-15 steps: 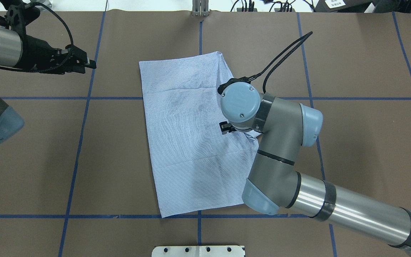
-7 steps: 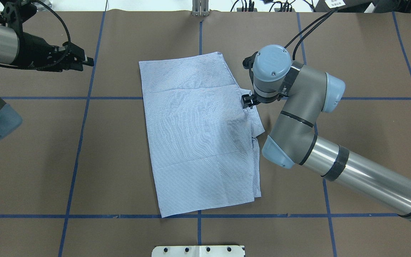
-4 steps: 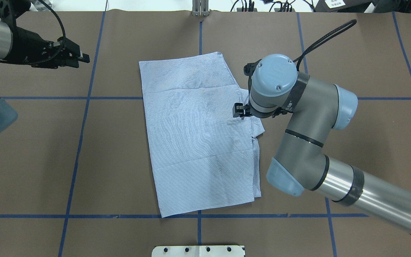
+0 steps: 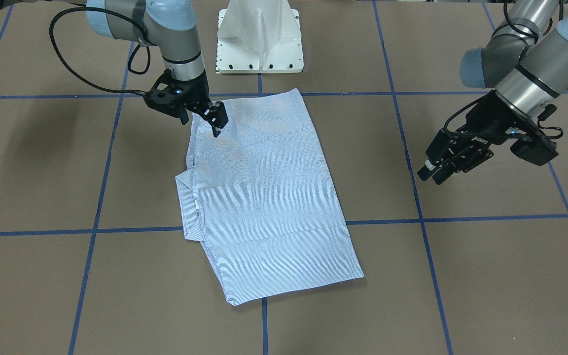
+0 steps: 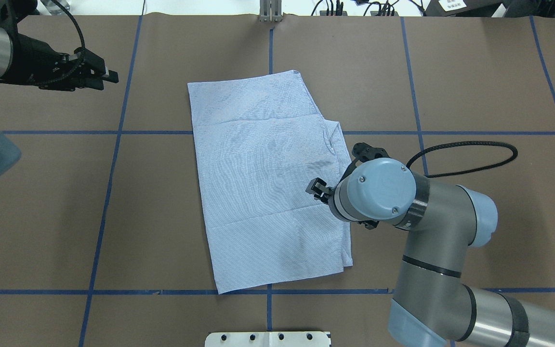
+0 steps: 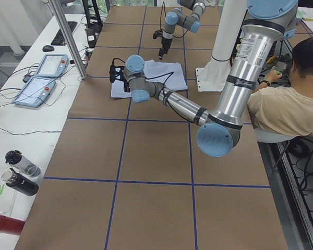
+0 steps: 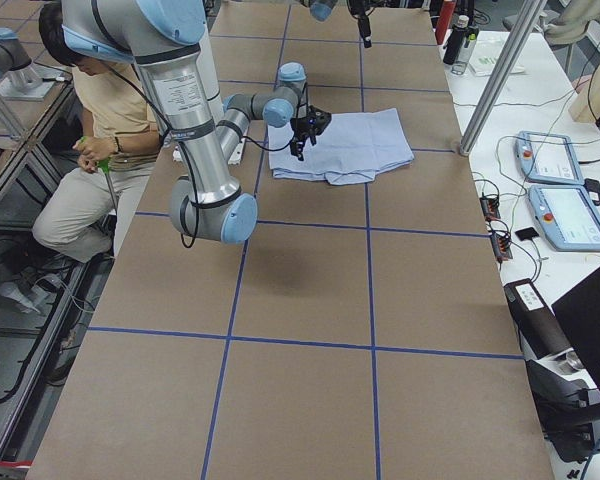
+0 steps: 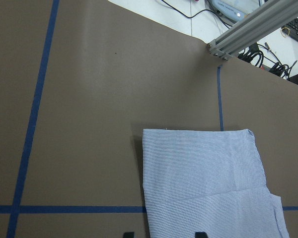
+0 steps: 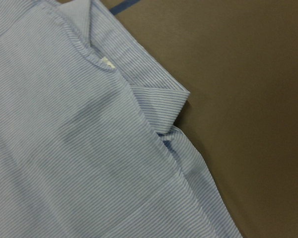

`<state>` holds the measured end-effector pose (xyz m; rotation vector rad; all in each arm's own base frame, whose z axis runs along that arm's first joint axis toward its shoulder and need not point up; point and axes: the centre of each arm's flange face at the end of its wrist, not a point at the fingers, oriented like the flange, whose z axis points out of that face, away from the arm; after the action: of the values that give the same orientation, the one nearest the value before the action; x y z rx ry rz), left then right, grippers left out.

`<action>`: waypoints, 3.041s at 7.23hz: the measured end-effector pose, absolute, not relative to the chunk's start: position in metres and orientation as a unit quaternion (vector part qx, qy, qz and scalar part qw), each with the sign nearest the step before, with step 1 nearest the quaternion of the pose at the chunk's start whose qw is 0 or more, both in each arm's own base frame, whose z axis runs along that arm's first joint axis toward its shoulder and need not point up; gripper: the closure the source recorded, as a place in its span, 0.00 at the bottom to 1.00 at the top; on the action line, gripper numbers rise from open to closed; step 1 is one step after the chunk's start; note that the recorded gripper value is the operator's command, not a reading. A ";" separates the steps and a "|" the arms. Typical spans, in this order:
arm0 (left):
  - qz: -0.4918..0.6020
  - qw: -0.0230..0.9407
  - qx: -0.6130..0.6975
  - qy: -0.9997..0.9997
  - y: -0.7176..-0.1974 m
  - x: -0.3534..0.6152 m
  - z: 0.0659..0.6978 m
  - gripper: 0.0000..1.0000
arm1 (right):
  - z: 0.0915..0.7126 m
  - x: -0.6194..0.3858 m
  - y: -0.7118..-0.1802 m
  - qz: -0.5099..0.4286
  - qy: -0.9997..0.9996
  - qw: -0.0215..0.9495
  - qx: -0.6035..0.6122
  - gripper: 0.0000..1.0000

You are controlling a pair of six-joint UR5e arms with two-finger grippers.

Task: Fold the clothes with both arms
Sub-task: 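Move the right gripper to the shirt corner nearest the robot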

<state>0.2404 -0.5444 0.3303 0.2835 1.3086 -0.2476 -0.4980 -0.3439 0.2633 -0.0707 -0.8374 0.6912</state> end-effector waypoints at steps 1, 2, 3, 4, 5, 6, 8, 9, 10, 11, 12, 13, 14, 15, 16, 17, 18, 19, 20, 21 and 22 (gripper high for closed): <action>-0.115 0.777 0.131 0.605 -0.544 0.241 0.330 0.49 | 0.273 -0.500 -0.334 0.384 -0.398 0.831 -0.052 0.02; -0.115 0.777 0.132 0.605 -0.544 0.241 0.329 0.48 | 0.284 -0.504 -0.320 0.427 -0.393 0.811 -0.064 0.02; -0.115 0.777 0.132 0.605 -0.544 0.242 0.329 0.48 | 0.292 -0.509 -0.300 0.456 -0.390 0.797 -0.075 0.02; -0.116 0.776 0.133 0.605 -0.544 0.242 0.329 0.48 | 0.298 -0.516 -0.280 0.466 -0.386 0.792 -0.083 0.02; -0.116 0.776 0.133 0.605 -0.544 0.241 0.329 0.48 | 0.306 -0.519 -0.264 0.470 -0.382 0.792 -0.084 0.02; -0.115 0.776 0.134 0.606 -0.543 0.241 0.328 0.48 | 0.313 -0.520 -0.254 0.472 -0.378 0.792 -0.082 0.02; -0.115 0.775 0.136 0.607 -0.541 0.240 0.326 0.48 | 0.317 -0.523 -0.248 0.476 -0.378 0.790 -0.081 0.04; -0.115 0.775 0.136 0.607 -0.541 0.240 0.326 0.48 | 0.318 -0.527 -0.244 0.477 -0.382 0.787 -0.085 0.05; -0.115 0.775 0.136 0.607 -0.541 0.240 0.326 0.47 | 0.319 -0.532 -0.239 0.477 -0.384 0.786 -0.089 0.09; -0.115 0.775 0.136 0.607 -0.541 0.239 0.326 0.47 | 0.319 -0.535 -0.236 0.476 -0.385 0.785 -0.091 0.10; -0.116 0.774 0.137 0.607 -0.542 0.238 0.326 0.48 | 0.321 -0.537 -0.235 0.474 -0.384 0.787 -0.091 0.15; -0.116 0.774 0.138 0.607 -0.541 0.238 0.325 0.48 | 0.322 -0.537 -0.234 0.472 -0.383 0.789 -0.090 0.28; -0.116 0.774 0.138 0.607 -0.541 0.238 0.325 0.48 | 0.323 -0.538 -0.234 0.471 -0.382 0.790 -0.089 0.42; -0.116 0.774 0.138 0.607 -0.541 0.237 0.325 0.48 | 0.323 -0.538 -0.234 0.471 -0.383 0.790 -0.089 0.68; -0.116 0.774 0.139 0.607 -0.541 0.237 0.324 0.48 | 0.323 -0.537 -0.234 0.471 -0.383 0.790 -0.089 1.00; -0.116 0.773 0.139 0.608 -0.541 0.237 0.324 0.48 | 0.322 -0.537 -0.235 0.471 -0.384 0.789 -0.089 1.00; -0.116 0.773 0.139 0.608 -0.541 0.236 0.323 0.48 | 0.321 -0.536 -0.235 0.471 -0.384 0.789 -0.090 1.00; -0.116 0.773 0.139 0.608 -0.541 0.236 0.323 0.48 | 0.320 -0.536 -0.235 0.470 -0.384 0.790 -0.091 1.00; -0.116 0.773 0.140 0.608 -0.540 0.235 0.322 0.48 | 0.319 -0.535 -0.235 0.469 -0.385 0.789 -0.092 1.00; -0.116 0.772 0.140 0.609 -0.537 0.233 0.323 0.48 | 0.314 -0.531 -0.235 0.469 -0.389 0.787 -0.095 1.00; -0.117 0.772 0.139 0.609 -0.532 0.230 0.324 0.48 | 0.308 -0.527 -0.235 0.469 -0.395 0.784 -0.097 1.00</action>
<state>0.2301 -0.5316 0.3240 0.3020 1.3210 -0.2533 -0.5265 -0.2346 0.3084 -0.2092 -0.8514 1.0123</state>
